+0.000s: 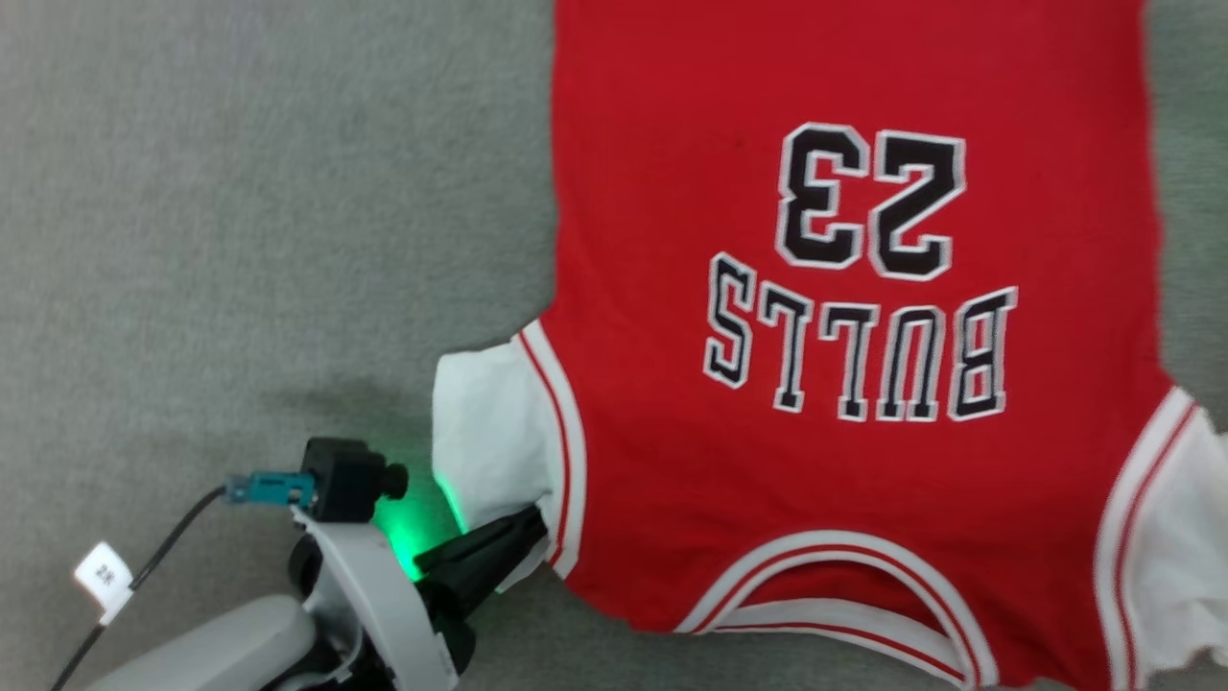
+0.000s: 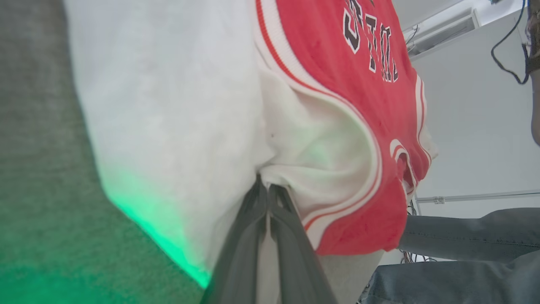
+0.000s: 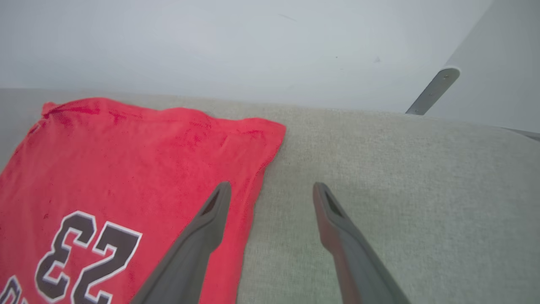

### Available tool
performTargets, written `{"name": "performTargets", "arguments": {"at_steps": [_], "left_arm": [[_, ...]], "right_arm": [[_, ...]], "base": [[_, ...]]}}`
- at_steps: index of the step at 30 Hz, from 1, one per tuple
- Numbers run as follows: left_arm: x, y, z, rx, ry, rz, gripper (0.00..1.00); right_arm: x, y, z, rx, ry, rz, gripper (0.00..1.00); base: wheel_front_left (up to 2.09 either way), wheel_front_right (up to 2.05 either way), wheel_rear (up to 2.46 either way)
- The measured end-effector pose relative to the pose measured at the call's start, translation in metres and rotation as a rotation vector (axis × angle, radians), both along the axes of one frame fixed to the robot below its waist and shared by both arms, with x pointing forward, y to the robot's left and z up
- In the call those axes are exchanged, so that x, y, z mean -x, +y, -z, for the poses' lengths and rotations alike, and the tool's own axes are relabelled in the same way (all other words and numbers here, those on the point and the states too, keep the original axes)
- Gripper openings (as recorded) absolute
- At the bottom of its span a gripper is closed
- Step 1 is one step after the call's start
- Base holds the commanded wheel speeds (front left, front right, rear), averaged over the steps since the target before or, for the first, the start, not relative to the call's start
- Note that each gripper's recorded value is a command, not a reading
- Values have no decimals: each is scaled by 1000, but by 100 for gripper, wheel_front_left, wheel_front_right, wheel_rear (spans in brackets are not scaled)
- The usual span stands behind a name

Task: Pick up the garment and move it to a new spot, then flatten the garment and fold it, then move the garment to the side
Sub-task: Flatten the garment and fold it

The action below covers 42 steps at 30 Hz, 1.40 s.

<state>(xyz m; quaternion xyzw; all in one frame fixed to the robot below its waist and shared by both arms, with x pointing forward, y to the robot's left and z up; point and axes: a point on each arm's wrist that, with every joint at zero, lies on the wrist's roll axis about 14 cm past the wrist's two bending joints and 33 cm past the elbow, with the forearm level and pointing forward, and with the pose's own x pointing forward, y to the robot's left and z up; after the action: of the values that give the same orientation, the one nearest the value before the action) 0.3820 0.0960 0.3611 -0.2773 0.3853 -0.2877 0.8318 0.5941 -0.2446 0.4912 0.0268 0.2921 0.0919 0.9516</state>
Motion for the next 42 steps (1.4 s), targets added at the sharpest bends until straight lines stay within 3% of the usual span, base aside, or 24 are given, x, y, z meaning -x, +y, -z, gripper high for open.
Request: {"name": "performTargets", "arguments": {"at_steps": [3,9,16,17,18,24,33,42], "left_arm": [[-2,-1,2,6,0,3,0],[-1,1,4,5,5,-5,0],[-3,3,14,14,31,-21,0],[-3,3,16,16,34,-24,0],[-4,4,17,17,36,-27,0],[-8,3,17,27,33,-39,0],[-16,11,2,34,-39,-115,0],[-5,23,-23,20,-97,-180,0]], "right_arm": [[-30,-3,20,35,88,55,100],[-54,4,66,61,307,88,100],[-69,20,110,88,417,71,100],[-70,21,115,97,431,66,36],[-71,23,119,114,445,54,0],[-74,31,124,100,452,34,0],[-54,27,95,140,356,-30,0],[34,-10,55,164,365,-126,0]], "base": [[0,0,0],[0,0,0],[0,0,0],[0,0,0],[0,0,0],[0,0,0],[0,0,0],[0,0,0]]}}
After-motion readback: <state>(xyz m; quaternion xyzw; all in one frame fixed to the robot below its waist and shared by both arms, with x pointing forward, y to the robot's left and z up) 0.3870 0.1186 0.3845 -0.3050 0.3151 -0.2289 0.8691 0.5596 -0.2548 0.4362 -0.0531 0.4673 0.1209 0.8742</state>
